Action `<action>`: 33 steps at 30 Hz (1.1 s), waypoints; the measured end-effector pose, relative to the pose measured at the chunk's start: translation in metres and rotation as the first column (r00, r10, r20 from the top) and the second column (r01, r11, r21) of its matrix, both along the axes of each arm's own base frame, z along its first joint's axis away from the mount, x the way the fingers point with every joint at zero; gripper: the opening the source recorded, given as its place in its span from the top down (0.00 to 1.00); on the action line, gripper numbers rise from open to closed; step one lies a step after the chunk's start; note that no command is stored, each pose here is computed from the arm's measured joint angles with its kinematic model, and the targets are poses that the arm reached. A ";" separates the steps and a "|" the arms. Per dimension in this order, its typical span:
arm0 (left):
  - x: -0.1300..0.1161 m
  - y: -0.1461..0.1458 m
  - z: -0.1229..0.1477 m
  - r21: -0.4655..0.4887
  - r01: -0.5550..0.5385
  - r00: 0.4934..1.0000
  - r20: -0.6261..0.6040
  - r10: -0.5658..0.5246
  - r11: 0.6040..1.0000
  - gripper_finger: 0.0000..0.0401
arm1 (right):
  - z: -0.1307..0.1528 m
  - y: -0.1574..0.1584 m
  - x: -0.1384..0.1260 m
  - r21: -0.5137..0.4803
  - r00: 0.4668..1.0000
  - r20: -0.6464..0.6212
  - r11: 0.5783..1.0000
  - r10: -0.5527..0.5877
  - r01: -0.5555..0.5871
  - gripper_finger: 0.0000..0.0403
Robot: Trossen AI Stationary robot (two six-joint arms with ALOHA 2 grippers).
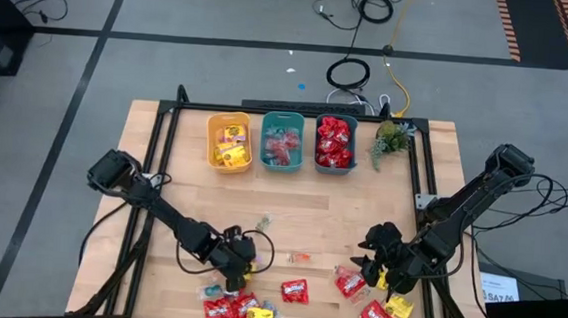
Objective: Sort candy
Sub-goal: Put the yellow candy into the yellow bin
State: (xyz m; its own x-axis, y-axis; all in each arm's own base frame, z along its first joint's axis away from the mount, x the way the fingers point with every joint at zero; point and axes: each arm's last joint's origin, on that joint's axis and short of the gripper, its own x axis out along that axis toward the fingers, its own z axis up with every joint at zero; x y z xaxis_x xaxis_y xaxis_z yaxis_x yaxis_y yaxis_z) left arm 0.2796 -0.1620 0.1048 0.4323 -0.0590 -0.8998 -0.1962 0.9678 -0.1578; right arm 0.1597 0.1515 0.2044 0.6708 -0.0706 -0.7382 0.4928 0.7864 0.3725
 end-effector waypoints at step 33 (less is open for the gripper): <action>-0.056 0.211 0.166 0.275 -0.420 0.906 0.184 0.381 0.865 1.00 | 0.000 0.000 0.000 0.024 0.999 0.005 0.999 -0.032 0.032 0.40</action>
